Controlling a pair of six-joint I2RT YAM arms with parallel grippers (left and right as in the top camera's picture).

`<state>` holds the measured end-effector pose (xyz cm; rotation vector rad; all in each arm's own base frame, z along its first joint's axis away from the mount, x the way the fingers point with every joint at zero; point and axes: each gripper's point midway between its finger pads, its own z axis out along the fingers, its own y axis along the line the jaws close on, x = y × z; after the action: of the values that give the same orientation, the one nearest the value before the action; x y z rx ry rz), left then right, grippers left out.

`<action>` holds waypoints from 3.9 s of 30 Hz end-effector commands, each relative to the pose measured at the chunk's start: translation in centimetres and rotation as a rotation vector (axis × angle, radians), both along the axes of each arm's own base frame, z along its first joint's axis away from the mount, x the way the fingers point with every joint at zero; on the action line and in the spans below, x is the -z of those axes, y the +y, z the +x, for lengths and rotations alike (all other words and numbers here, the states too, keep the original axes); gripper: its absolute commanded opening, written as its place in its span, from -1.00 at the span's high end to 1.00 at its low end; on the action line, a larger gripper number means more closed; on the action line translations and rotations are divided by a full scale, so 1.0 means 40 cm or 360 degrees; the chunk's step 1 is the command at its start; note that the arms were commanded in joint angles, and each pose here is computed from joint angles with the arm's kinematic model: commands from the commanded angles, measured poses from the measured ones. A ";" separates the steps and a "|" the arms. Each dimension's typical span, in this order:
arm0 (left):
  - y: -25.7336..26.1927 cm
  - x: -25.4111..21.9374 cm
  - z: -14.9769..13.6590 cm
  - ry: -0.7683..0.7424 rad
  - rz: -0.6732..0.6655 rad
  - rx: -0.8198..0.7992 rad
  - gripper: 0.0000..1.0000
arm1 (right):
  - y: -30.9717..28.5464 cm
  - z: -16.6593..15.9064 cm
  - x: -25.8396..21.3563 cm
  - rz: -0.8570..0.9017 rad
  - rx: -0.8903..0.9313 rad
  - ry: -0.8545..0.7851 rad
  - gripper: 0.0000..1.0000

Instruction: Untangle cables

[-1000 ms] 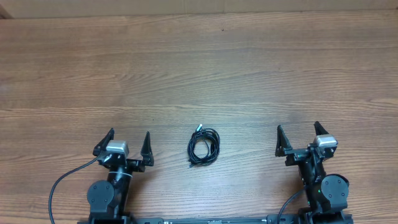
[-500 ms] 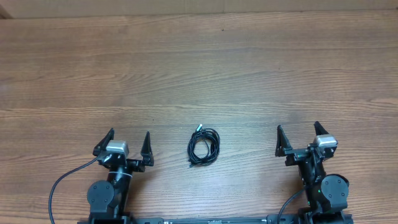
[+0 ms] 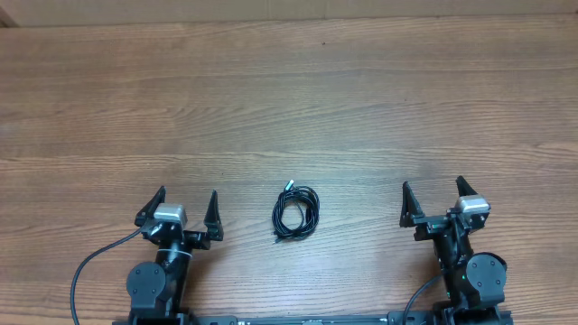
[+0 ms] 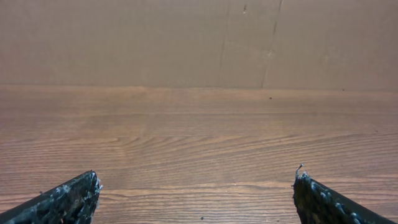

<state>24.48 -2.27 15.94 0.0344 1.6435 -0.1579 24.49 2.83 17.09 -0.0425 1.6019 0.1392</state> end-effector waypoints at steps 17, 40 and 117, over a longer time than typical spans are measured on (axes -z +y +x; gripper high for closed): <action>0.004 0.004 0.001 -0.0004 0.0015 -0.0015 -0.99 | -0.003 0.000 0.003 0.0006 0.0011 -0.0011 -0.99; 0.004 0.004 0.001 -0.0004 0.0014 -0.0015 -0.99 | -0.003 0.000 0.003 0.0007 0.0011 -0.0011 -1.00; -0.235 -0.016 -0.031 0.1717 -0.0318 -0.0104 -0.77 | -0.003 0.000 0.003 0.0006 0.0012 -0.0011 -1.00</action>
<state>22.16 -13.57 17.18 -0.0674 2.7404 -0.5593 24.48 2.82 17.12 -0.0422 1.6007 0.1395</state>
